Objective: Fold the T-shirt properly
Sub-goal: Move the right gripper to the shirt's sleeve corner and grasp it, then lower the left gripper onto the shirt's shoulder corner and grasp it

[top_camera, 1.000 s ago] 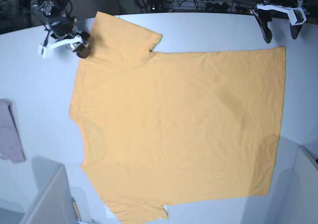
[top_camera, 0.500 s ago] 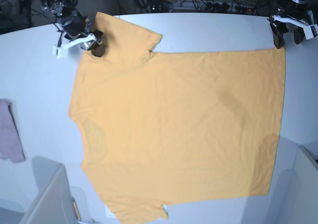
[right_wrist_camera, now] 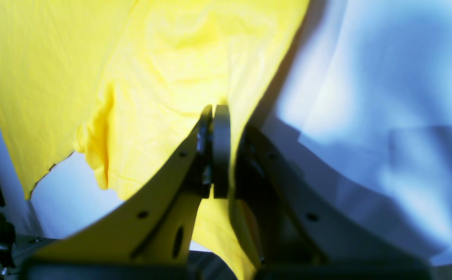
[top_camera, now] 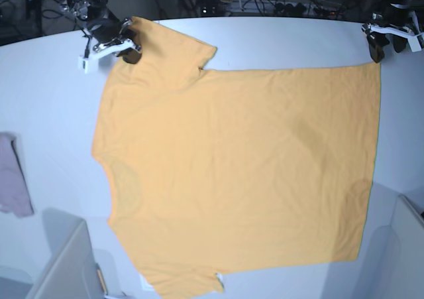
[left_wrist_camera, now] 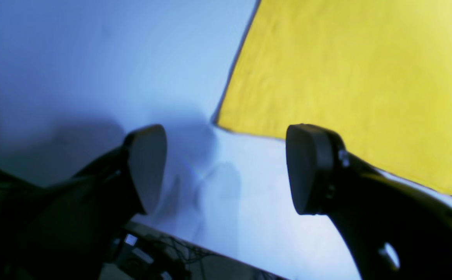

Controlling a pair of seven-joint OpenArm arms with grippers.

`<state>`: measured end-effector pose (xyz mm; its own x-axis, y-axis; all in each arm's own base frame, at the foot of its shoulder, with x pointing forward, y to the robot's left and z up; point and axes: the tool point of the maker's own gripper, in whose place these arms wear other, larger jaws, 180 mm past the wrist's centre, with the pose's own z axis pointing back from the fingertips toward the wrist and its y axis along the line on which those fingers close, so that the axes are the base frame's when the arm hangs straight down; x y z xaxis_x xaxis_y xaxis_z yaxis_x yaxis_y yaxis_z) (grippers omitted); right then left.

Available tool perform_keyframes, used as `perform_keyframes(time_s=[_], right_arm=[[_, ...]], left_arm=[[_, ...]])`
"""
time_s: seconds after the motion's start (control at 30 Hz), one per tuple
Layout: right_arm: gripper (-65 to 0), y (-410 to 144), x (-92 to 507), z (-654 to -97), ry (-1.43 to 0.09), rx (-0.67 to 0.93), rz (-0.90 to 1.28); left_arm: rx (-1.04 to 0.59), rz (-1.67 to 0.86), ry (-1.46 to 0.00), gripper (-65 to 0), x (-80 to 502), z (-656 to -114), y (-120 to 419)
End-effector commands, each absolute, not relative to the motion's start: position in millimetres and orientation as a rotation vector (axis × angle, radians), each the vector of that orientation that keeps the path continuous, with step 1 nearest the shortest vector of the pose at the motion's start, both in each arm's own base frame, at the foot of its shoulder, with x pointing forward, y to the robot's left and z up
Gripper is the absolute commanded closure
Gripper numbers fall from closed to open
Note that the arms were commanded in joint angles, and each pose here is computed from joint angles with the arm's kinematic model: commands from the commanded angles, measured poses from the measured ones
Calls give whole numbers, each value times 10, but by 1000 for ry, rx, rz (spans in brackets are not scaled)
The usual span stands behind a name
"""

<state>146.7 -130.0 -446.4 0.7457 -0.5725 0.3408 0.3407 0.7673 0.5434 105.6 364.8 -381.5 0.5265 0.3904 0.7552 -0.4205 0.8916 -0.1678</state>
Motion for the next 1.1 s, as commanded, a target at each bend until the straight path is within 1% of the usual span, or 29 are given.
perform_keyframes(time_s=[0.0,0.5,0.67,1.07], right_arm=[[0,-1320,1347,-4529,-470,447,-511],[0,-1325,1350,-4526,-472,445,-508],[0,-1324,1361,-4519,-475,446,-507],[0,-1324,1381,-4513,-479,447,-506]], left_arm=[[37,477,-929,-448,1118,-3737,3692],[-62,621,-802,-448,1330,-4152,3742],[-132,576,-812,-448,1422,-4235,3618],[-193,635,-816,-446,1530,-4393,3473]])
